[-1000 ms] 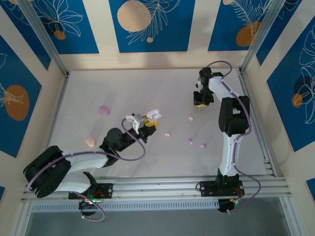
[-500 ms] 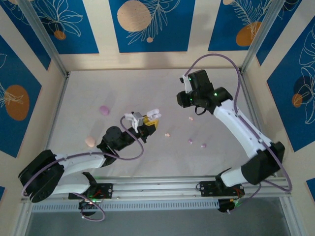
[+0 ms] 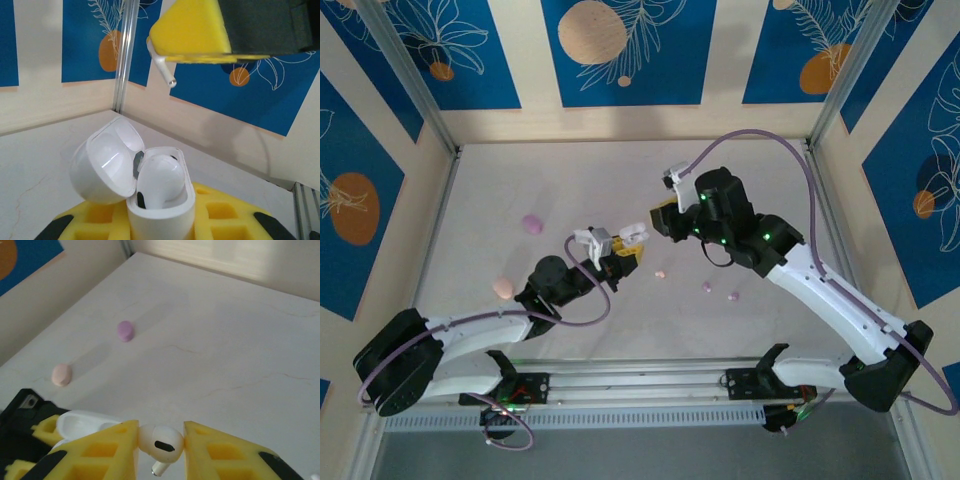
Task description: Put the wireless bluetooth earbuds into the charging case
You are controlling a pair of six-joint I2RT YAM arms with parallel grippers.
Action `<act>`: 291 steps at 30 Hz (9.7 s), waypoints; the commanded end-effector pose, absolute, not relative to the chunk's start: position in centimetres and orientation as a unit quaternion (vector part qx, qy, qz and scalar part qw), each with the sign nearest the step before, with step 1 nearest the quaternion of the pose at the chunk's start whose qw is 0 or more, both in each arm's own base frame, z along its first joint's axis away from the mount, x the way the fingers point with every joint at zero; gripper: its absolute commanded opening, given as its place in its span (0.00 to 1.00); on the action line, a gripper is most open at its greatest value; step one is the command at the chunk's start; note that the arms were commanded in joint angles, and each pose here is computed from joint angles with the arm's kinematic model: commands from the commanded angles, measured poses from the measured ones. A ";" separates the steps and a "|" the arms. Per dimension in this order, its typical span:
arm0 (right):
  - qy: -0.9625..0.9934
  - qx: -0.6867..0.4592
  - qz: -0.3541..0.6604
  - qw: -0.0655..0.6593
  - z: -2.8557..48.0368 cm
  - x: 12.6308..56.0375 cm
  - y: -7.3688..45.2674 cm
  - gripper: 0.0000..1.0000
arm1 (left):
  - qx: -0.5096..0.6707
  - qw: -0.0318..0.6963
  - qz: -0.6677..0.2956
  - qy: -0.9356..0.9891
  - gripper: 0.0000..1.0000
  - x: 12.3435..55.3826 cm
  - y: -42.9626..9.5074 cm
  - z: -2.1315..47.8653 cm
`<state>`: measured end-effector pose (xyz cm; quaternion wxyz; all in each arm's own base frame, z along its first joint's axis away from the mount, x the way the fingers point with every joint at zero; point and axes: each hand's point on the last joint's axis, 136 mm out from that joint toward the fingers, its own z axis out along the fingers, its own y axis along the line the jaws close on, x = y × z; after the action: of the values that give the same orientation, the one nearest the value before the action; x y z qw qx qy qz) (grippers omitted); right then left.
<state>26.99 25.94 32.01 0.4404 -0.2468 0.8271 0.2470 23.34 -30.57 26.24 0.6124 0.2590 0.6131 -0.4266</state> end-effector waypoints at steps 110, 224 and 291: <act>0.867 -0.131 0.451 0.169 29.6 25.6 25.9 0.70 | 0.393 0.622 -0.415 0.534 0.21 19.3 -31.7 28.9; 0.905 0.126 0.371 0.164 20.0 30.5 13.4 0.65 | -0.037 0.186 -0.279 0.941 0.59 44.6 -33.8 5.2; 0.895 -0.078 0.432 0.077 20.1 25.4 26.7 0.69 | -0.431 0.170 -0.058 0.884 0.42 27.0 2.6 1.7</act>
<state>25.05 26.36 19.30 0.0698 -0.0753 0.8960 0.4321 26.52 3.88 1.91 0.1743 -0.4378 0.8818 -0.0168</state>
